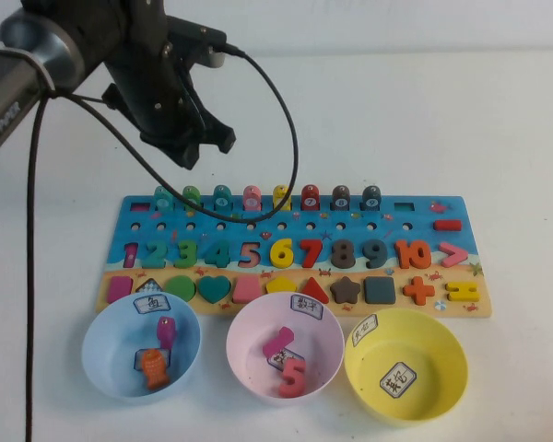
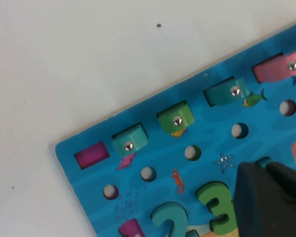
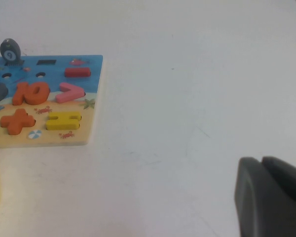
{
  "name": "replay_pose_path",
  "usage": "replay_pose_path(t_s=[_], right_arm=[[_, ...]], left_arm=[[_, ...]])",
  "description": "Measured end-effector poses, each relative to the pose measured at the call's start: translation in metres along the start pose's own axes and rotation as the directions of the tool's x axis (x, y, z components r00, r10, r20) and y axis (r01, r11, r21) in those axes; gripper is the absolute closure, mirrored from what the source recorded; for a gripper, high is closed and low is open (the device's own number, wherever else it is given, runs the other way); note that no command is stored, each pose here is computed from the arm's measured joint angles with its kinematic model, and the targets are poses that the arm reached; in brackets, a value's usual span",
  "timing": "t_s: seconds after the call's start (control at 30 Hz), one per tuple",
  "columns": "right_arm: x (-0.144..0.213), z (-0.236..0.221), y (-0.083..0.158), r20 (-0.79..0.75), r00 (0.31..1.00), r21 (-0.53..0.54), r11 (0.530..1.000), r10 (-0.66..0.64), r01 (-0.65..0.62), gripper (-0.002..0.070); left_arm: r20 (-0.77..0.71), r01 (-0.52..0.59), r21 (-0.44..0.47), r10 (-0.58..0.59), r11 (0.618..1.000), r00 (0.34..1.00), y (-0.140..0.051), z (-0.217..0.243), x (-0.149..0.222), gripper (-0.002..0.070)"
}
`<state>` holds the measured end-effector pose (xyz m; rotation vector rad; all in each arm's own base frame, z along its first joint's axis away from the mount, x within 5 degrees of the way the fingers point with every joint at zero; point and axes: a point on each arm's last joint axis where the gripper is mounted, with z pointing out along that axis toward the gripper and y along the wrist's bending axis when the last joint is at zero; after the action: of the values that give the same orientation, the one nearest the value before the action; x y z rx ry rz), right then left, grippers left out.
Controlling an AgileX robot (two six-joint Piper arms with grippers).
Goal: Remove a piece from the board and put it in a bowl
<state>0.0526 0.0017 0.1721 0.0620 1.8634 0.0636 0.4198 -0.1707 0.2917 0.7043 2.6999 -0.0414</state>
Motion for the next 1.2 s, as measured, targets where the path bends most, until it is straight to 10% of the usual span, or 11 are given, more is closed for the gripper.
replay_pose_path(t_s=[0.2, 0.47, 1.2], right_arm=[[0.0, 0.0, 0.0, 0.0, 1.0, 0.0, 1.0, 0.0, 0.0, 0.0694], [0.0, 0.0, 0.0, 0.0, 1.0, 0.001, 1.0, -0.003, 0.003, 0.0694], [0.0, 0.0, 0.0, 0.0, 1.0, 0.003, 1.0, -0.009, 0.009, 0.0694]], left_arm=[[-0.024, 0.03, 0.006, -0.03, 1.0, 0.999, -0.001, 0.012, 0.0, 0.0634], [-0.068, 0.104, -0.028, -0.106, 0.994, 0.992, 0.002, 0.034, 0.001, 0.0343], [-0.085, 0.192, -0.016, -0.193, 0.981, 0.978, 0.01, 0.06, 0.0, 0.0321]])
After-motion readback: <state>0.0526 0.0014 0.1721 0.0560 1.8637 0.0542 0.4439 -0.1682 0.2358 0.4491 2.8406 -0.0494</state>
